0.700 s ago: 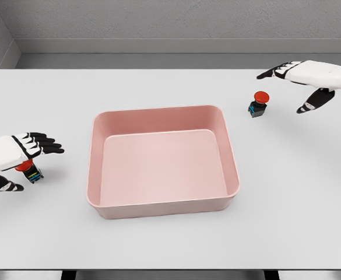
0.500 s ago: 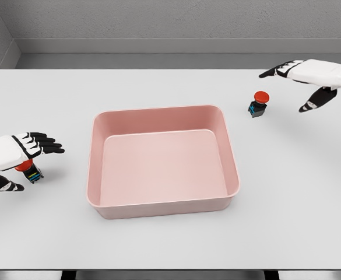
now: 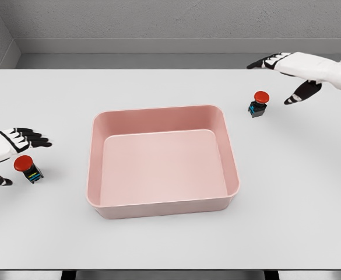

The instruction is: Put the industrial switch in the basket with both arms

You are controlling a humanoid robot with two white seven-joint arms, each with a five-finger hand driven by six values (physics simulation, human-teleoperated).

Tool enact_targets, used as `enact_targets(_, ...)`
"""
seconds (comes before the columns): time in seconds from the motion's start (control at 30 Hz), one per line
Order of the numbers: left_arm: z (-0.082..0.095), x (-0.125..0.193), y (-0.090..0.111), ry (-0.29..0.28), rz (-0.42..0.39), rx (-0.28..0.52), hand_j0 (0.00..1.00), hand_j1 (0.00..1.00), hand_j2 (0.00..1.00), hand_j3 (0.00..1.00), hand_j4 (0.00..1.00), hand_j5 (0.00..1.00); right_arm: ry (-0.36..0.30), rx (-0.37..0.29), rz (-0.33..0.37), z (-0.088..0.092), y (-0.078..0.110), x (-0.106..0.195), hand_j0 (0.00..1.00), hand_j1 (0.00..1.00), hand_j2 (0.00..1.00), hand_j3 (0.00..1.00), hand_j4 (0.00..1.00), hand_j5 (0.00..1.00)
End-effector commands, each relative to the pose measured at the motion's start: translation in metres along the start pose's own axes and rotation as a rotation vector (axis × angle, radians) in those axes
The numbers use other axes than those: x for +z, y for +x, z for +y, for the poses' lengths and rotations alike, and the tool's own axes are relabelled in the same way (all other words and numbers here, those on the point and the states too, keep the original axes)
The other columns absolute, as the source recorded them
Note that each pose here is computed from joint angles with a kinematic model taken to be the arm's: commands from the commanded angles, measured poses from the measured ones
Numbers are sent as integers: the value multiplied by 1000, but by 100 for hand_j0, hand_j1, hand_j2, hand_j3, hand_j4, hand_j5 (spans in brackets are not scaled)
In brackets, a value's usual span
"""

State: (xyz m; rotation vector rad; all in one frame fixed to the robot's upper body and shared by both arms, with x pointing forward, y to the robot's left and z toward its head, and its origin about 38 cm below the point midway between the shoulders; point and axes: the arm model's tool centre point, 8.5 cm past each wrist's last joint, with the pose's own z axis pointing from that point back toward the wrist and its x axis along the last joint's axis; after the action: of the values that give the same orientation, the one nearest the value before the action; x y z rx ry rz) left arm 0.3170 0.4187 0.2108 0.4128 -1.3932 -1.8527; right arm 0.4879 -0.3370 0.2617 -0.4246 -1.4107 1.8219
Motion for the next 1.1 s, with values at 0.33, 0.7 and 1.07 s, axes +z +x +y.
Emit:
enact_targets(0.33,-17,-11,0,22,2,22,100,100,100,100,100,100,124,-57,10,16,-2,-30,100,100,100,100,100,100)
enact_targets(0.7,-18,-10,-3,21,14,21,100,100,100,100,100,100,159,-92,40,34,-11,-52,100,100,100,100,100,100)
enact_targets(1.07,-25,-15,-11,42,39,29,100,100,100,100,100,100,196,-134,92,47,-26,-61,100,100,100,100,100,100)
